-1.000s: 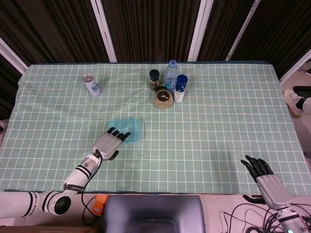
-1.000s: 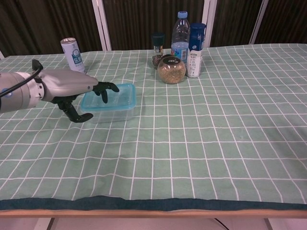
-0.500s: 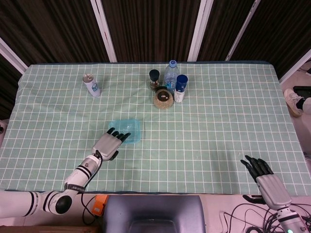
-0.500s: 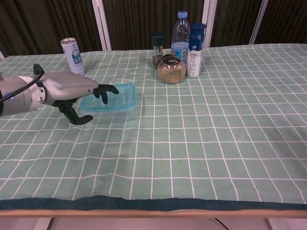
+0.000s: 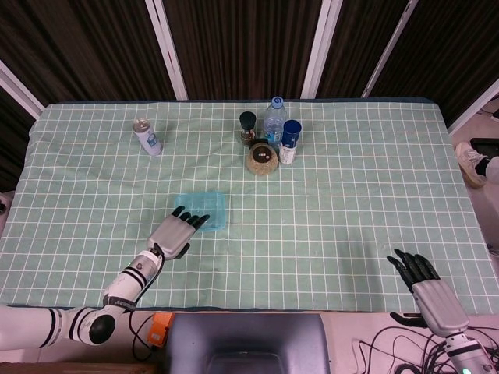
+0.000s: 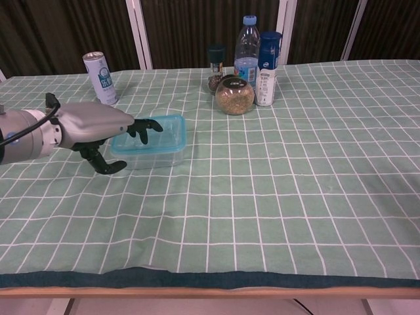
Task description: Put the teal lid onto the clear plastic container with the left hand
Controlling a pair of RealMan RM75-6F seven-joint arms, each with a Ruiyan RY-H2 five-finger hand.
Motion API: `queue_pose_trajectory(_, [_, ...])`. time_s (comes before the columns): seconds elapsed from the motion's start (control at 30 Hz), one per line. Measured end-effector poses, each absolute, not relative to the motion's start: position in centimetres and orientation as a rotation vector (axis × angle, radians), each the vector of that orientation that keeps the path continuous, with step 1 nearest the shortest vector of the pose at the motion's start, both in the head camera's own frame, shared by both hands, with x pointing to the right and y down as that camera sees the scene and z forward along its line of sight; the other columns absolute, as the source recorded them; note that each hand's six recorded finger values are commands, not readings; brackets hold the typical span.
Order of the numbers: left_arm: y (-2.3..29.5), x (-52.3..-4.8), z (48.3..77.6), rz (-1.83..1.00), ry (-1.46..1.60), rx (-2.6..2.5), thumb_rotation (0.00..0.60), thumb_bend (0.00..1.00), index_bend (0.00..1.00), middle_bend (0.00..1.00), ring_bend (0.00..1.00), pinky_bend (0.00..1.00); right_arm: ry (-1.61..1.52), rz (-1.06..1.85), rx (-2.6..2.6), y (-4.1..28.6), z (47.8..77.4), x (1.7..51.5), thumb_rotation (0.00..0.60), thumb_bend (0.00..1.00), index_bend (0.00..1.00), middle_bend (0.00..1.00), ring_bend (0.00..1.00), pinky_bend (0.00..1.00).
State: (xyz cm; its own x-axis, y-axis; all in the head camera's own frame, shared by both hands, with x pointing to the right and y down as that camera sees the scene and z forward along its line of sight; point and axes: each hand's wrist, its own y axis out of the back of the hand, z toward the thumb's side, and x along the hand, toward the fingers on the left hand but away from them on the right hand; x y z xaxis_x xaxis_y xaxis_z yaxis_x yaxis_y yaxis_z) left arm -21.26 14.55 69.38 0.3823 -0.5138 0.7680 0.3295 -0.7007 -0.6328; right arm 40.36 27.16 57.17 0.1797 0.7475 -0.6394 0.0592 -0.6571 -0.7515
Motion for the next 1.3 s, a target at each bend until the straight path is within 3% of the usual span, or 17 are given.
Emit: queue_pose_trajectory(1.3, [15.8,-22.2,70.9,-1.439,0.122,-1.921,0.6,0.46,0.0,0.24,0.19,0.11,-0.75,1.529,-1.874,27.3,57.3,40.3,0.6,0.19,0.0,0.0,0.0,0.0])
